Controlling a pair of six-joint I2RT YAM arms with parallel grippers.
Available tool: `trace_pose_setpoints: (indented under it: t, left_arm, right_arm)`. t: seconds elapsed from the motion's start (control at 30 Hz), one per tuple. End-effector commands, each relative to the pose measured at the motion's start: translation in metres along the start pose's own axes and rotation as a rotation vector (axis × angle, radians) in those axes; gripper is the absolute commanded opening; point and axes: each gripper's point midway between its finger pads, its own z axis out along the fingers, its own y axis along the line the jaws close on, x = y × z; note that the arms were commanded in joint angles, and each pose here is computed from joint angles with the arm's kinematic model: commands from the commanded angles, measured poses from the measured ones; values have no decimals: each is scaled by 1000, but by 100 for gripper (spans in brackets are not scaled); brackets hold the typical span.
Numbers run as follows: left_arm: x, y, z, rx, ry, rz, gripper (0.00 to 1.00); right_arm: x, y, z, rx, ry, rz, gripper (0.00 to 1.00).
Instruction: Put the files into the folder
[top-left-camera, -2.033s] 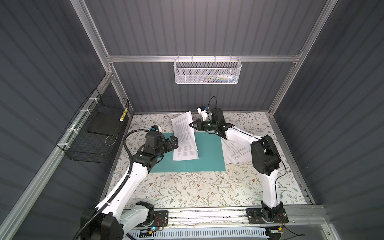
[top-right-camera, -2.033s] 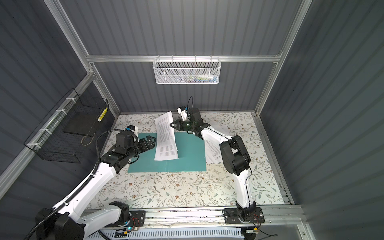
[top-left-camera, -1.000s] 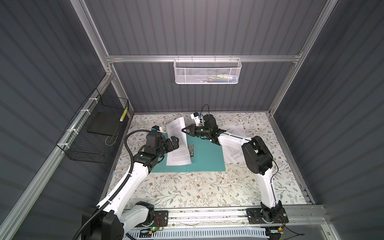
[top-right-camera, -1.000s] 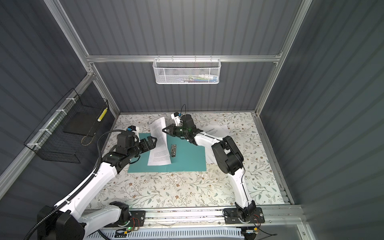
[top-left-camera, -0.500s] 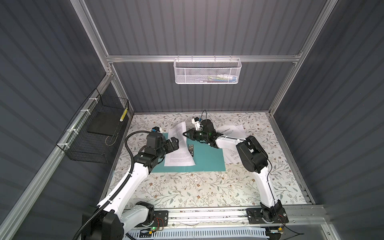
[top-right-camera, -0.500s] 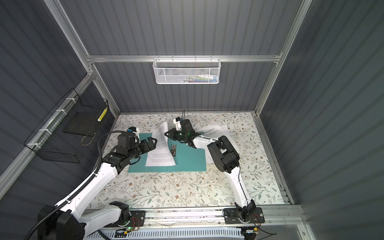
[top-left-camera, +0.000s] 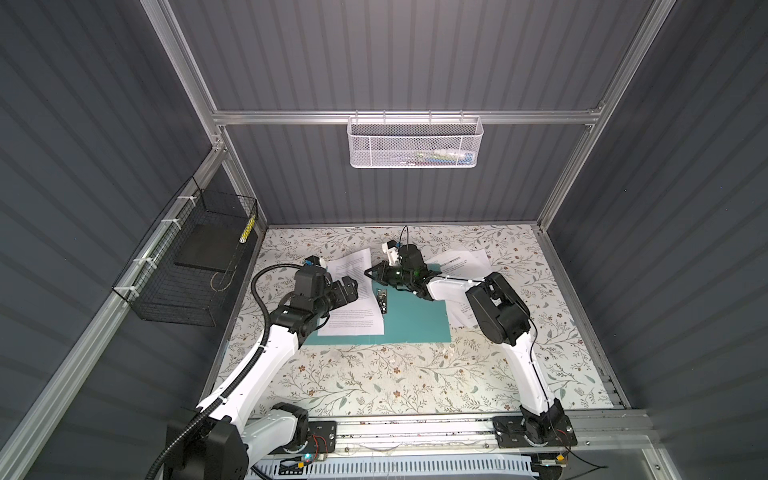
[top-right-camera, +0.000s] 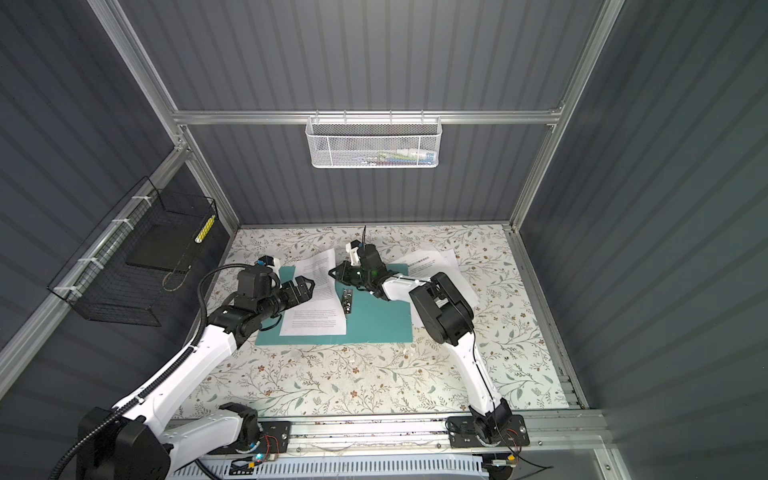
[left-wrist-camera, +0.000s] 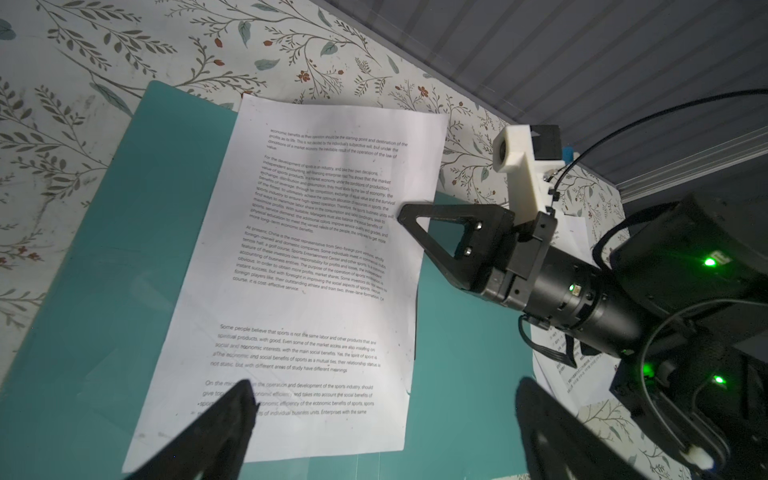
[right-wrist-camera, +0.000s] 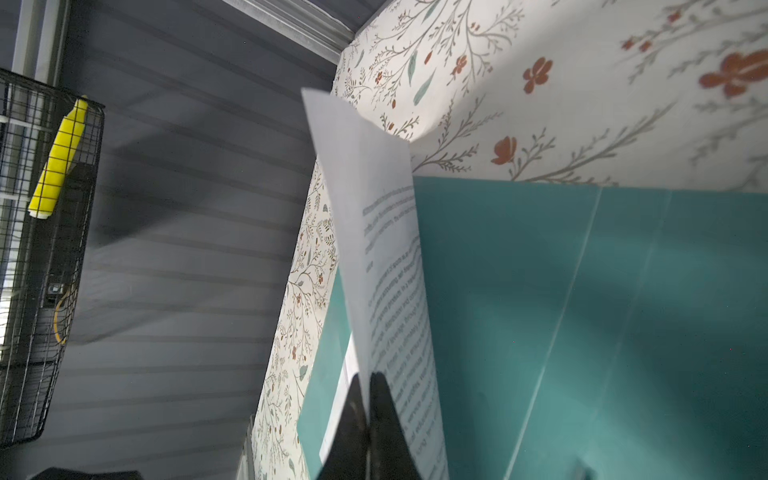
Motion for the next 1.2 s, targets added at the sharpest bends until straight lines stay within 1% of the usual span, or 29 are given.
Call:
trace_pose_setpoints:
  t: [0.0,0.17,0.33,0.8,1.07,1.17]
  left_arm:
    - [2,3,1,2,5,-15,98]
    - [4,5,0,-4,6,-17,98]
    - [7,8,-3,-10,3,-23,98]
    - [8,9,2,-19,16,-19,98]
    - [10,11,2,-25,19,-16,98]
    - [11,12,3,-27,21,-16,98]
  right_arm:
    - [5,-4,6,7,-33,19,0]
    - [7,-4,9,15,-52,33,0]
    - [11,0,14,8,-36,25,0]
    - [16,-2,26,4,-25,49,0]
    - [26,9,38,-23,24,17,0]
    - [27,7,40,-19,29,19,0]
